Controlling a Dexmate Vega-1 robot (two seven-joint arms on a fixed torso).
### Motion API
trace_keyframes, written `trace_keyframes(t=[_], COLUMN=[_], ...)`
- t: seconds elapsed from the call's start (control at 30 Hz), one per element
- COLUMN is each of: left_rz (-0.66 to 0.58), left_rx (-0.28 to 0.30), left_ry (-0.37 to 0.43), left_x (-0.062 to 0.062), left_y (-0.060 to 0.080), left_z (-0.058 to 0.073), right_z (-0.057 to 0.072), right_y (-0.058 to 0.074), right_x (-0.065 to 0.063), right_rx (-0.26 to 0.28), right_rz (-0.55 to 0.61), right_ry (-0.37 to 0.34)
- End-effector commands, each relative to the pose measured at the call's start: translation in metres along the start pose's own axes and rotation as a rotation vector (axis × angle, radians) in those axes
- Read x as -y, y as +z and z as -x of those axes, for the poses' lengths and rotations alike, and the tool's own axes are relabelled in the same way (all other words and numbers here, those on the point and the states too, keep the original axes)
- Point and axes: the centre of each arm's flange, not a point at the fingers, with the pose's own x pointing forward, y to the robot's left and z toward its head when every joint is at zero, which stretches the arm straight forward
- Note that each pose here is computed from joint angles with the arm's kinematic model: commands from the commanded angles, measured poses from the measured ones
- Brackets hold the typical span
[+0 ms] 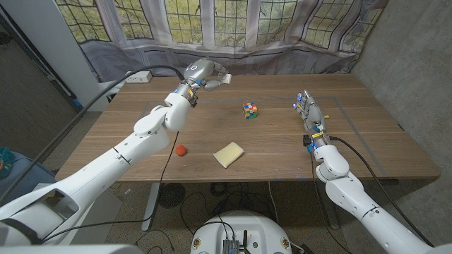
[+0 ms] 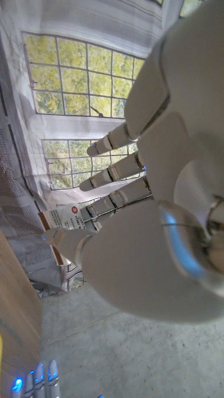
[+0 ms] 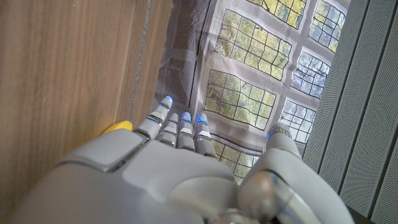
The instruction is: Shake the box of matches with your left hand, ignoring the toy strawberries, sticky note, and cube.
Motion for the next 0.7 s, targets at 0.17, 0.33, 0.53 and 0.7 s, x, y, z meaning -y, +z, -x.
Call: trace_keyframes(t=[0.17,0.33,0.53,0.7], left_rz=[0.030,0.190,0.326,0.429], left_rx=[-0.034,-0.092,-0.147,-0.199], left_ry=[0.118,0.221,0.323,0.363], left_x=[-0.017,-0.037,-0.061,-0.076], left_y=[-0.012,-0.035,-0.060,-0.084], left_z=[0.009,0.024,0.046,0.066], right_z=[-0.002,-0.004,-0.007,-0.011], right_y=[0.000,0.000,-0.001,-0.002], right_x=[0.005,0.005,0.002,-0.001], right_rx=[-0.001,0.001,-0.002,-0.003], right_rz=[-0.004,-0.002,-0.007,-0.004], right_ry=[-0.003,0.003,0.012,0.027])
